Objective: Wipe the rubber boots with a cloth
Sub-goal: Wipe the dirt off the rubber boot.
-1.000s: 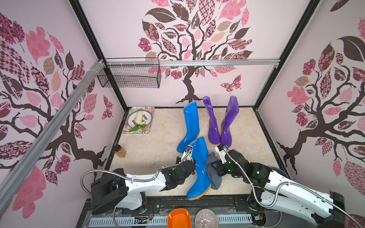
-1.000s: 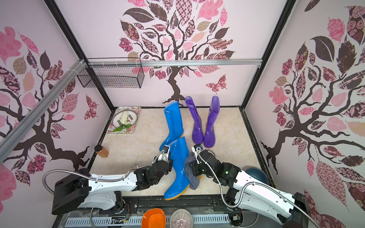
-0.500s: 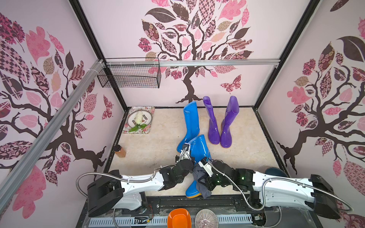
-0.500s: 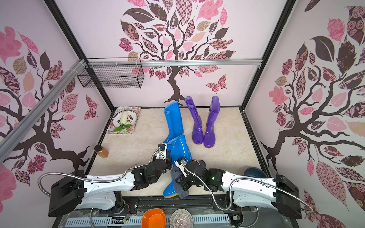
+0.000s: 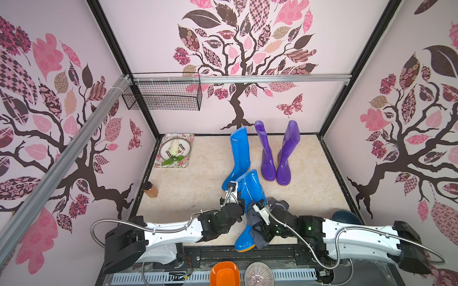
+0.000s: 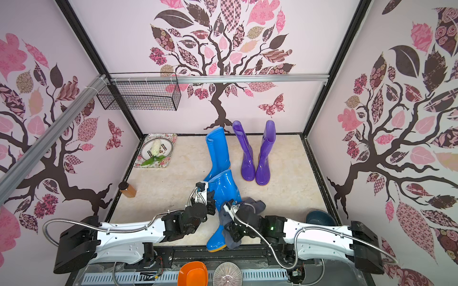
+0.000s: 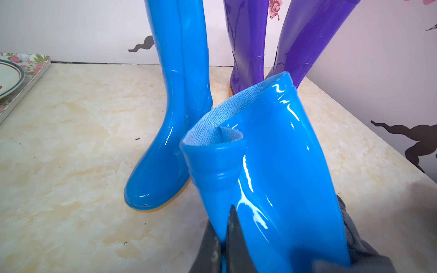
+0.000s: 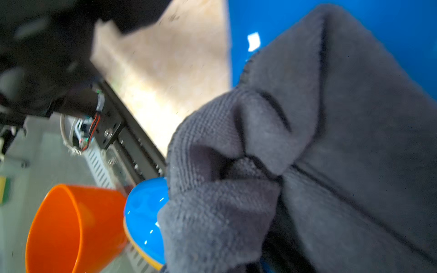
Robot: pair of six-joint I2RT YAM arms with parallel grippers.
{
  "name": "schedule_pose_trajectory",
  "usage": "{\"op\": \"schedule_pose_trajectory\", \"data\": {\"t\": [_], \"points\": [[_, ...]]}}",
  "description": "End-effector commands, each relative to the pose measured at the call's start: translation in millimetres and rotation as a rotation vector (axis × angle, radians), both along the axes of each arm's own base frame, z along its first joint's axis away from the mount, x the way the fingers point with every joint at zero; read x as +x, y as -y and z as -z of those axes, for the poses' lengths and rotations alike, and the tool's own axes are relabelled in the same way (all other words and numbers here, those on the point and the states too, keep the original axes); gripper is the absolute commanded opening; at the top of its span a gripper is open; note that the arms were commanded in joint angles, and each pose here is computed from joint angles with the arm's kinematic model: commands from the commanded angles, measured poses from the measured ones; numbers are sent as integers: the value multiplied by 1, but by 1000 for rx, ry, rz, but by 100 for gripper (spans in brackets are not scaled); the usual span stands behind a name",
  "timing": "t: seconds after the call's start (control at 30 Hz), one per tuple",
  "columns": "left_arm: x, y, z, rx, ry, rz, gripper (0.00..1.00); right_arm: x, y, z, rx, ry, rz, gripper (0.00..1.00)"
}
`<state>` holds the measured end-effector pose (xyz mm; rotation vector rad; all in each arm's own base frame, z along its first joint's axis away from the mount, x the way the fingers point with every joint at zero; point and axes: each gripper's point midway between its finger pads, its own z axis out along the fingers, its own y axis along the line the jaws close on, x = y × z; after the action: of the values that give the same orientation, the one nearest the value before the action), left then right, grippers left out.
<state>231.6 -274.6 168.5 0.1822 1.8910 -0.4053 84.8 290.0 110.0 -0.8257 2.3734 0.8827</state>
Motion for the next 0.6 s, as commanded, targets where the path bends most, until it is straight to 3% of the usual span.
{"op": "schedule_pose_trajectory", "data": {"t": [0.0, 0.1, 0.17, 0.3, 0.43, 0.57], "points": [[0, 1, -2, -23, 6, -12, 0, -22, -30, -13, 40, -42, -127, 0], [0, -2, -3, -16, 7, -20, 0, -38, -41, -2, 32, -73, -185, 0], [-1, -4, -3, -17, 5, -21, 0, -33, -36, -2, 21, -60, -151, 0], [-3, -7, -2, -28, -3, -17, 0, 22, 10, -11, 31, 78, 153, 0], [-5, -6, -3, -50, -16, -7, 0, 70, 76, 0, -49, 47, 422, 0], [-7, -4, -5, -80, -28, 1, 0, 57, 60, 0, -32, 9, 286, 0]]}}
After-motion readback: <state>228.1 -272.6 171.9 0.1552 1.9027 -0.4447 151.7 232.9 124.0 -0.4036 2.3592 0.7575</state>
